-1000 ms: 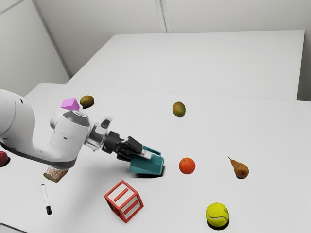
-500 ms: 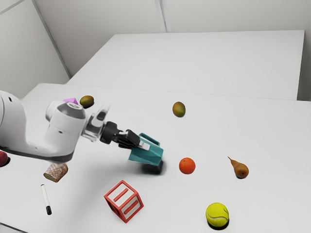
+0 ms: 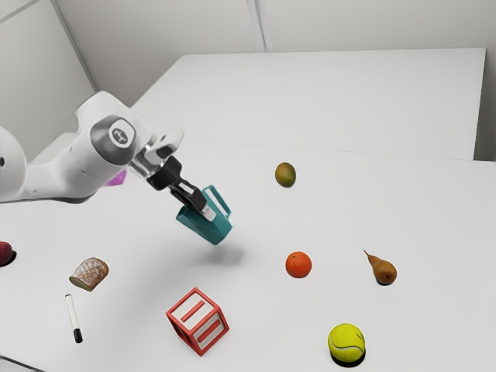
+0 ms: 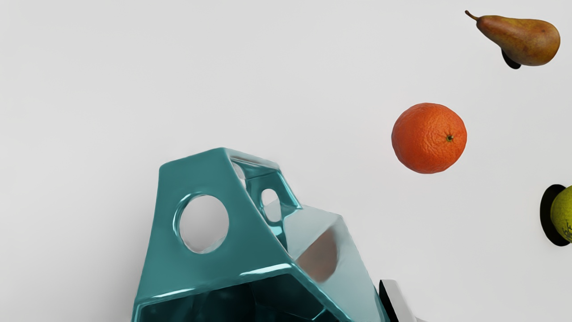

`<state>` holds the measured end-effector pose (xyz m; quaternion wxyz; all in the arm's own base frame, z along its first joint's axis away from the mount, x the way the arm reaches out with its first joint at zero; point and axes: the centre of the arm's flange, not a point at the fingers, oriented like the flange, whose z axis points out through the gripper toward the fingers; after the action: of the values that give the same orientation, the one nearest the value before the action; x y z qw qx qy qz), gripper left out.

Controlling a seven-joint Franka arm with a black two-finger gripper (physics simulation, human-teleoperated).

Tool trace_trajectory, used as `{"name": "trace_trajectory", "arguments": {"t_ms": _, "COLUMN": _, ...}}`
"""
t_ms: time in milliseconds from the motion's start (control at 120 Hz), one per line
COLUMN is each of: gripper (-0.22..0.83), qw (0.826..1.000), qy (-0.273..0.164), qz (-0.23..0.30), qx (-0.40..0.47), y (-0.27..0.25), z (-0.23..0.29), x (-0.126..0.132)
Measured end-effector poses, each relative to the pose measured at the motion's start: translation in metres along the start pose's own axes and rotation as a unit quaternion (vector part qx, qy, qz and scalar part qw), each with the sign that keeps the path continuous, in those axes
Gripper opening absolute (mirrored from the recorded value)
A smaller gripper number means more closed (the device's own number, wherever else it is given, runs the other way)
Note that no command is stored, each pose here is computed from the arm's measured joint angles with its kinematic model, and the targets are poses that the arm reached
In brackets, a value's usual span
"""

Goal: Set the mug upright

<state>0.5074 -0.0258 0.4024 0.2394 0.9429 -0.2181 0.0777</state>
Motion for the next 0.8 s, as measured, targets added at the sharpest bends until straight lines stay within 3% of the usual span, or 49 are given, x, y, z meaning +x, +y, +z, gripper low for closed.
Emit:
{"name": "trace_trajectory", "arguments": {"t_ms": 183, "gripper": -0.13, "qw": 0.995, "qy": -0.067, "qz": -0.007, "qx": 0.079, "y": -0.002, "z": -0.009, "x": -0.002}}
{"name": "trace_trajectory", "arguments": {"t_ms": 358, "gripper": -0.13, "qw": 0.984, "qy": -0.102, "qz": -0.023, "qx": 0.147, "y": -0.006, "z": -0.010, "x": -0.003}}
{"name": "trace_trajectory", "arguments": {"t_ms": 800, "gripper": -0.13, "qw": 0.962, "qy": -0.087, "qz": -0.061, "qx": 0.252, "y": -0.010, "z": 0.009, "x": -0.009}}
